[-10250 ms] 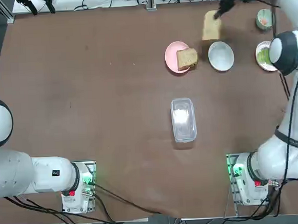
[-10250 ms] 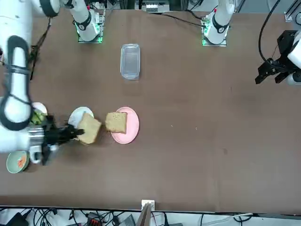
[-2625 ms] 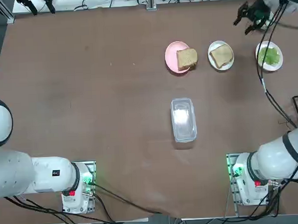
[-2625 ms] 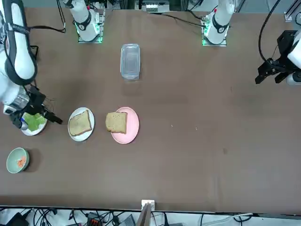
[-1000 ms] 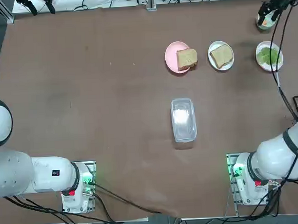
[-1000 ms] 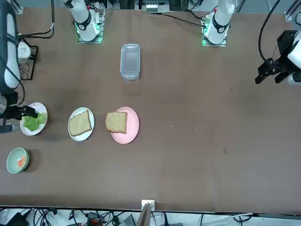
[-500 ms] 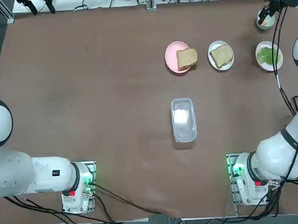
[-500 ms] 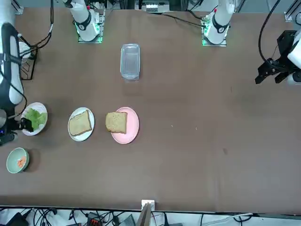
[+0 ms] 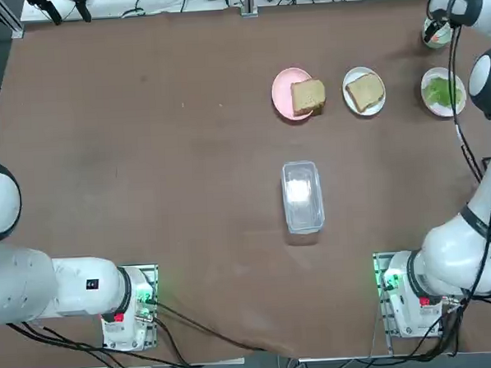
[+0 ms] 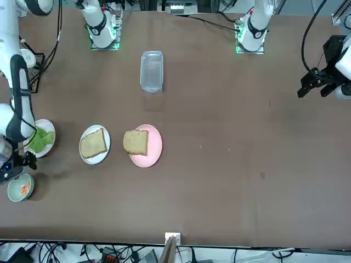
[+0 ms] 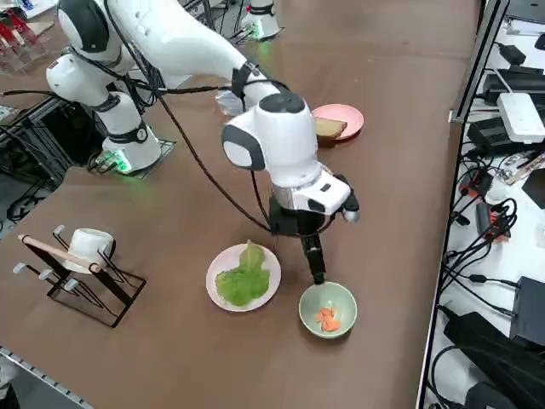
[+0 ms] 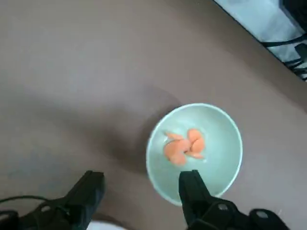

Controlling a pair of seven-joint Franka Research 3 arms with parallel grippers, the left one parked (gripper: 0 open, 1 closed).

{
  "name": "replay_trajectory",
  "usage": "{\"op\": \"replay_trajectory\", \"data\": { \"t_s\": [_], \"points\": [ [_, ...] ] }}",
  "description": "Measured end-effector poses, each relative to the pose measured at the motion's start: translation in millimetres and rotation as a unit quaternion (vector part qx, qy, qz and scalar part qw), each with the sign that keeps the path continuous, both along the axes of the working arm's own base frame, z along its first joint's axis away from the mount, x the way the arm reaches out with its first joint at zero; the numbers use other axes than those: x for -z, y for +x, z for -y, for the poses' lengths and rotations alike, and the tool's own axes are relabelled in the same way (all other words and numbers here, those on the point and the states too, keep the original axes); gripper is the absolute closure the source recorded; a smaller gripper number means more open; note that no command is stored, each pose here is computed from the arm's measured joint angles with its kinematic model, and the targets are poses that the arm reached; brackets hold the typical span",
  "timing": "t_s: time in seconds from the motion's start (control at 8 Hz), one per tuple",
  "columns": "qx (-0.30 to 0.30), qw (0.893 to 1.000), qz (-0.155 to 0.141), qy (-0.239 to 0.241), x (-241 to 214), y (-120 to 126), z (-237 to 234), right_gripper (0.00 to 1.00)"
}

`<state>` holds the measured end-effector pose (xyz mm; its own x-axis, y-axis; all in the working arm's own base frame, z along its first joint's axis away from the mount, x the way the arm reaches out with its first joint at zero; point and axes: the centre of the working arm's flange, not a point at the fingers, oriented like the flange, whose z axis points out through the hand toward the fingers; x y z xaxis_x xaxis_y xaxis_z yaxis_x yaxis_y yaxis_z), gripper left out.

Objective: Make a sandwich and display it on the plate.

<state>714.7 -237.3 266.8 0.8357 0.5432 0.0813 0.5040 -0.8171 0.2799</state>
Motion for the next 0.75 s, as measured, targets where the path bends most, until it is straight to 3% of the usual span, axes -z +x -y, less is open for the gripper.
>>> {"op": "replay_trajectory", "data": {
  "t_s": [0.62, 0.75],
  "points": [
    [-0.01, 0.999, 0.03, -0.012, 56, 5, 3, 0.22],
    [-0.01, 0.999, 0.03, -0.012, 59, 4, 4, 0.41]
  ]
}}
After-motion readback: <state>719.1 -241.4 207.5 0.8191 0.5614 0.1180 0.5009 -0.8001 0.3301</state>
